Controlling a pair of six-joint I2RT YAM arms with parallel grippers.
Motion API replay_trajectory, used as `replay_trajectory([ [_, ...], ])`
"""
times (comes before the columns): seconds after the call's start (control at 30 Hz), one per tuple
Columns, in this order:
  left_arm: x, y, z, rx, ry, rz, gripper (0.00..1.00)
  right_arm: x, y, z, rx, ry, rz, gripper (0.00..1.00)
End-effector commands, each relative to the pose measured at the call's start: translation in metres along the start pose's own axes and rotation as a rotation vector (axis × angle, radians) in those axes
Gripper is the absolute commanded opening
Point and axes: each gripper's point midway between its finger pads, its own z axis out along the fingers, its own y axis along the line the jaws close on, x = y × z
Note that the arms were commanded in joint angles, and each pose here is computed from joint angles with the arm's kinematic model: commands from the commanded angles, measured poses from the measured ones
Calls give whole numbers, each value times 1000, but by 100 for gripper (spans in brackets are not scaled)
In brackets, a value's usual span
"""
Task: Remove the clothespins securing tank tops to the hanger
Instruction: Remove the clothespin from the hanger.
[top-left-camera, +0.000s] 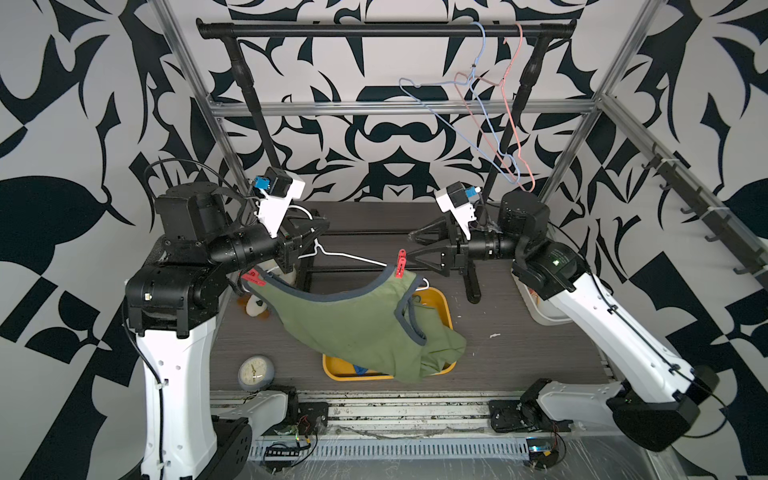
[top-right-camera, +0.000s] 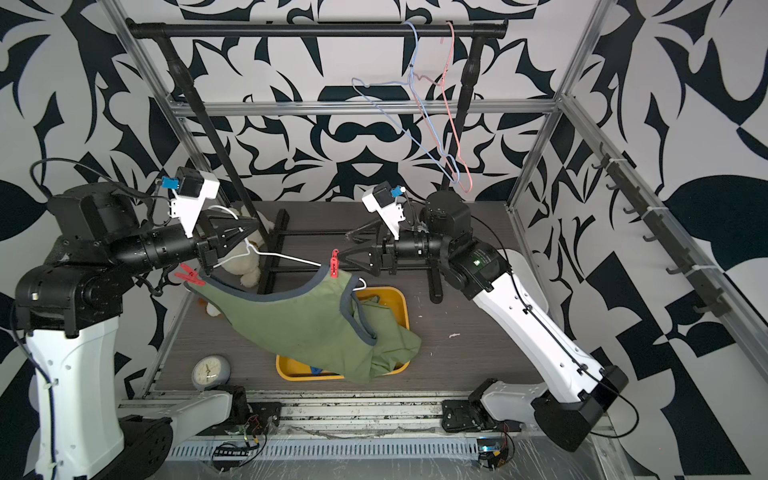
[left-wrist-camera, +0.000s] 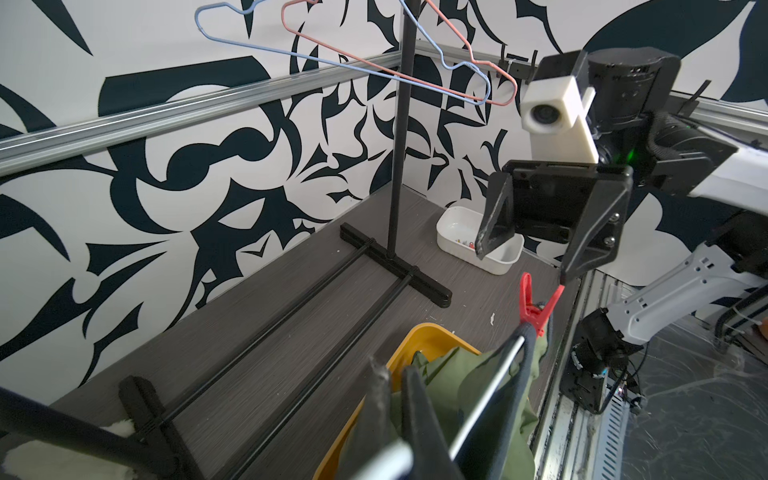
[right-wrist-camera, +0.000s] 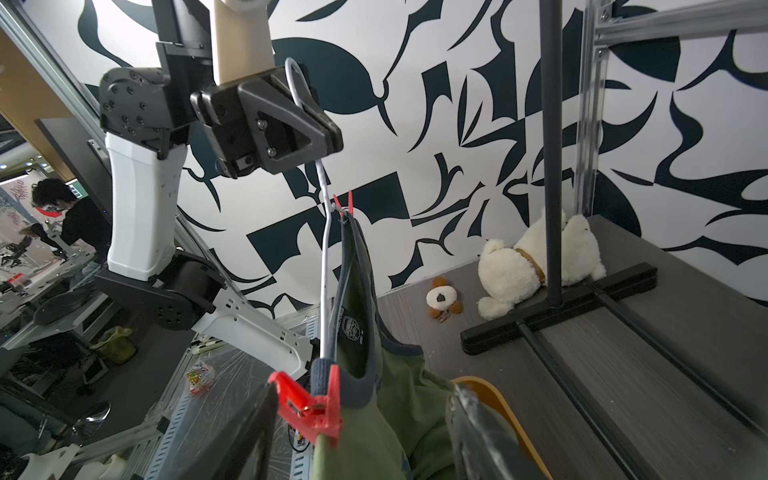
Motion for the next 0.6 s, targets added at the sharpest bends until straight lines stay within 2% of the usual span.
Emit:
replay_trajectory([
  [0.0, -18, -7, -5, 24, -55, 24, 0, -16, 18, -5, -60, -55, -54, 66],
  [0.57, -21, 4, 6, 33, -63, -9, 0, -24, 25, -14, -35, -117, -71, 67],
])
